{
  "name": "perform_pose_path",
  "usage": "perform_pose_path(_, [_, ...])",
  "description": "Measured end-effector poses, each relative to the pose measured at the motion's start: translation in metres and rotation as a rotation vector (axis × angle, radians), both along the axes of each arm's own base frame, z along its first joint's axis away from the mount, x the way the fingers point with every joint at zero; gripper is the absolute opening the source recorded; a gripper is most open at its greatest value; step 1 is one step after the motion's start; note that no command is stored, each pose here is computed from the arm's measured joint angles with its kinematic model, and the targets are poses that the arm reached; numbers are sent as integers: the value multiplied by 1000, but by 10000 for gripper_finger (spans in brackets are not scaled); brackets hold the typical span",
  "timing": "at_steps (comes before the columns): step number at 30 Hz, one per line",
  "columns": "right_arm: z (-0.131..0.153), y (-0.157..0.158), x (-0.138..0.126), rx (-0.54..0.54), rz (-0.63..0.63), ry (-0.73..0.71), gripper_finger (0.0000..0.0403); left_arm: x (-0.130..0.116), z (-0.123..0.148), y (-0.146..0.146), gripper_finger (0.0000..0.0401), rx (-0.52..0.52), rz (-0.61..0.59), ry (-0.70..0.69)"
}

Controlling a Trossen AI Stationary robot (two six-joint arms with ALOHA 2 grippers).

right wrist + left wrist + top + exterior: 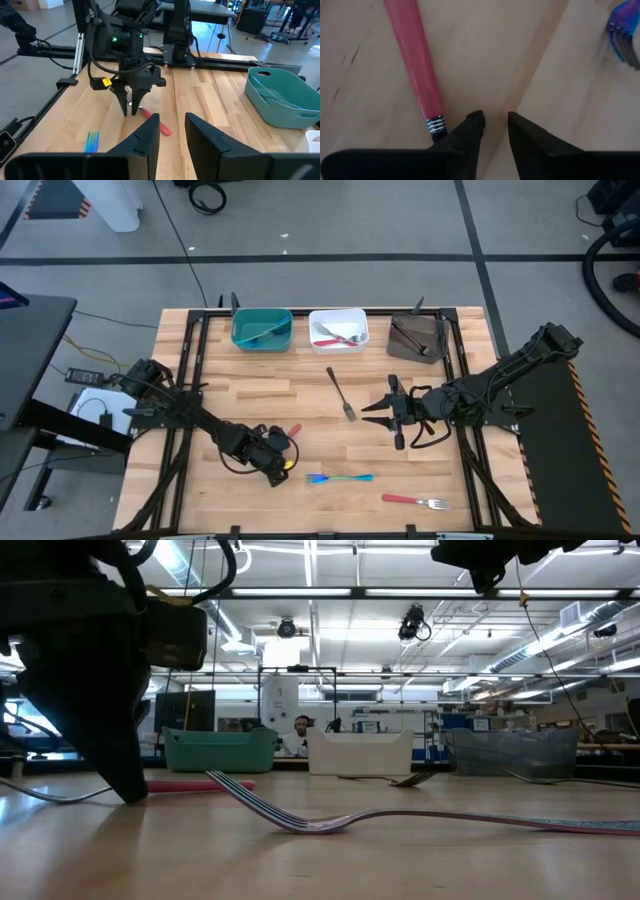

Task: Sort silverware by color (type)
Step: Put the red fork into the white bin

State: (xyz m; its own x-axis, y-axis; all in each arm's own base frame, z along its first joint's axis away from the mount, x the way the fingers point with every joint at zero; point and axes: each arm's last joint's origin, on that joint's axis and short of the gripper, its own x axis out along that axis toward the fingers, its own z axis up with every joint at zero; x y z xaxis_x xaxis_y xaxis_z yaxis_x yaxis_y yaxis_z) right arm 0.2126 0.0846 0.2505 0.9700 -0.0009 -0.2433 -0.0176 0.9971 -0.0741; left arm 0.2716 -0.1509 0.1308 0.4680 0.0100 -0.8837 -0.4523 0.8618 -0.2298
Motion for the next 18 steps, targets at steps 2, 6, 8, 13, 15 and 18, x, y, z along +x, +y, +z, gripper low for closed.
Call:
perform_pose_path(2, [0, 0, 0, 0, 0, 0, 101, 0, 7, 0, 109, -22, 4, 8])
perform_pose_path(6, [0, 0, 0, 0, 0, 0, 101, 1, 33, -9, 109, -90, -10, 28])
perform_pose_path(8, [0, 0, 0, 0, 0, 1, 101, -5, 38, -16, 109, -77, -15, 87])
perform_pose_path(13, [-1, 0, 0, -5, 0, 13, 101, -27, 44, -31, 109, -44, 6, 228])
perform_pose_path(15, [-2, 0, -1, 2, -3, 23, 101, -34, 42, -36, 109, -44, 30, 250])
perform_pose_path(18, [-3, 0, -1, 12, -6, 27, 101, -38, 43, -42, 109, -61, 37, 242])
